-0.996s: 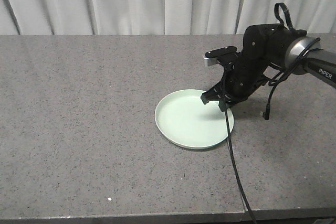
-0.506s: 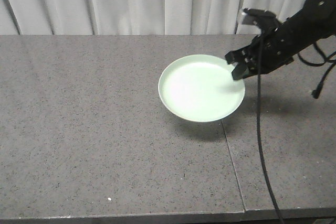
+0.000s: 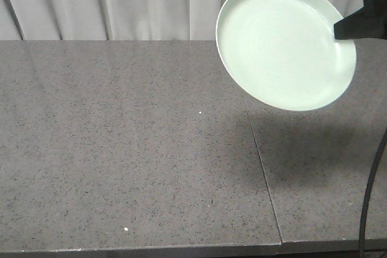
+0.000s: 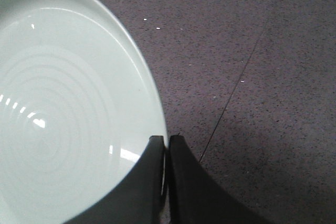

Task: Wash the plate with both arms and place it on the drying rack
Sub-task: 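Lift the plate off the counter with the right gripper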

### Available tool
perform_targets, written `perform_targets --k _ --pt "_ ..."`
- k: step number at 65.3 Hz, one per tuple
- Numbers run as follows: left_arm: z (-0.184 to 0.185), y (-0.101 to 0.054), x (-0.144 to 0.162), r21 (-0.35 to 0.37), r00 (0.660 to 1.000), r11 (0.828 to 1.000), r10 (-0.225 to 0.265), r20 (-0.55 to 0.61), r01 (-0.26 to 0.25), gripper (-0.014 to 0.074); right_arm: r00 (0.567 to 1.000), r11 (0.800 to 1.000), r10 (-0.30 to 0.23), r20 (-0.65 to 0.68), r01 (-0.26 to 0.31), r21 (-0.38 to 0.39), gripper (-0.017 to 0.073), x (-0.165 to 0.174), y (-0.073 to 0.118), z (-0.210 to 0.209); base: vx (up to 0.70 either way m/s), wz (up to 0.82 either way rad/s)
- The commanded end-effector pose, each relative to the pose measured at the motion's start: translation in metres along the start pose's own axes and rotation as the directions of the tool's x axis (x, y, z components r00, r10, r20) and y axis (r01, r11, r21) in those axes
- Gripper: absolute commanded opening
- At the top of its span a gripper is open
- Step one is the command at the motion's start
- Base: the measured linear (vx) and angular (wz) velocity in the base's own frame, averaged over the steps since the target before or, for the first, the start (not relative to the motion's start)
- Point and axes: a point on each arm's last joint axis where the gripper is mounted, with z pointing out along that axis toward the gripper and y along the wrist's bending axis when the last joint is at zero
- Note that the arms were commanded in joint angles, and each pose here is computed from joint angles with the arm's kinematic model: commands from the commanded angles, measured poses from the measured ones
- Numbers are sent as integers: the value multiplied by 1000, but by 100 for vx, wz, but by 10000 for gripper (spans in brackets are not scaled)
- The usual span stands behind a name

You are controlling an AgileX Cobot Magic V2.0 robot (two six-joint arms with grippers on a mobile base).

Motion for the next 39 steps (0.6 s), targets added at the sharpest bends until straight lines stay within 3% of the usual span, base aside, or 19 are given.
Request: perform_targets --k 1,5,13,39 --pt "-5 -1 -17 12 994 1000 -11 108 10 -6 991 999 -38 130 41 -14 -1 10 26 -27 0 0" --pt "-5 -1 -17 12 994 1000 -11 108 10 -6 989 1000 -22 148 22 2 -1 23 29 -29 0 0" --pt "-5 -1 -17 12 994 1000 -11 108 10 -6 986 998 -53 160 49 32 -1 56 48 -37 0 0" --pt "-5 -1 -17 12 994 1000 -11 108 10 -6 979 996 -23 204 4 93 -1 176 90 -37 0 0"
